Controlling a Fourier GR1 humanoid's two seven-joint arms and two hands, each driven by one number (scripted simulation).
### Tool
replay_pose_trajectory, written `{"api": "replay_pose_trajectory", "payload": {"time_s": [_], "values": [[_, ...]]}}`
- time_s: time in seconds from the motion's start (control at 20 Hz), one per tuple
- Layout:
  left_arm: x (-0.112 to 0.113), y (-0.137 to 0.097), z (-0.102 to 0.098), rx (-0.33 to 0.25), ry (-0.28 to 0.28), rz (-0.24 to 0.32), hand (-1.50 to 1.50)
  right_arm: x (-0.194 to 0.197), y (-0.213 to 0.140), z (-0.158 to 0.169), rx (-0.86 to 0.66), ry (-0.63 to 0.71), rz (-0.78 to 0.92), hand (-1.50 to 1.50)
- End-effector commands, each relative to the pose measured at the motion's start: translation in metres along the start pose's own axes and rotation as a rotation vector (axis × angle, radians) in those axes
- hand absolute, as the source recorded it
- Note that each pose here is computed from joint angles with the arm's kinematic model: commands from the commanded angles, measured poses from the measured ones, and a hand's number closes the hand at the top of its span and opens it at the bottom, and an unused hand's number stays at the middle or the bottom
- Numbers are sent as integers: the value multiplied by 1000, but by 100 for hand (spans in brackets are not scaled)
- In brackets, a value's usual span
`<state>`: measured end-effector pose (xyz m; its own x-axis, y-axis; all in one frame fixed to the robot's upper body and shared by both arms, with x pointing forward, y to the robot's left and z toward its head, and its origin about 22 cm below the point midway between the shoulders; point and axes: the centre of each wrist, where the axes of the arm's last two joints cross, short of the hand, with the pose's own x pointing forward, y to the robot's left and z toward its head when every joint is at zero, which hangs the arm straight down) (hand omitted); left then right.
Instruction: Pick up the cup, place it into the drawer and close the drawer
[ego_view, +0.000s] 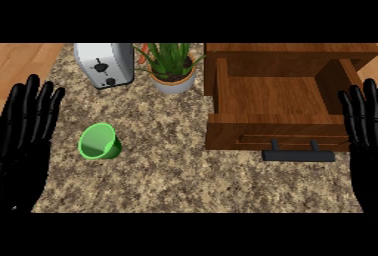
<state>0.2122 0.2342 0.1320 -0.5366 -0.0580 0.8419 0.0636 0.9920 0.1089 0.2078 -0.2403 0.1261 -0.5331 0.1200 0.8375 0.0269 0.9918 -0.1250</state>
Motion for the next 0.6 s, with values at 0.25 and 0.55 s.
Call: {"api": "replay_pose_trajectory", "payload": {"time_s": [0.25, 0.55], "values": [[-4, 37, 18, -220, 32, 167, -150, 5, 4, 1, -28, 38, -26, -150], [-39, 57, 15, -125, 221, 360, -150, -16, -1, -6, 90, 98, 43, -150]]}}
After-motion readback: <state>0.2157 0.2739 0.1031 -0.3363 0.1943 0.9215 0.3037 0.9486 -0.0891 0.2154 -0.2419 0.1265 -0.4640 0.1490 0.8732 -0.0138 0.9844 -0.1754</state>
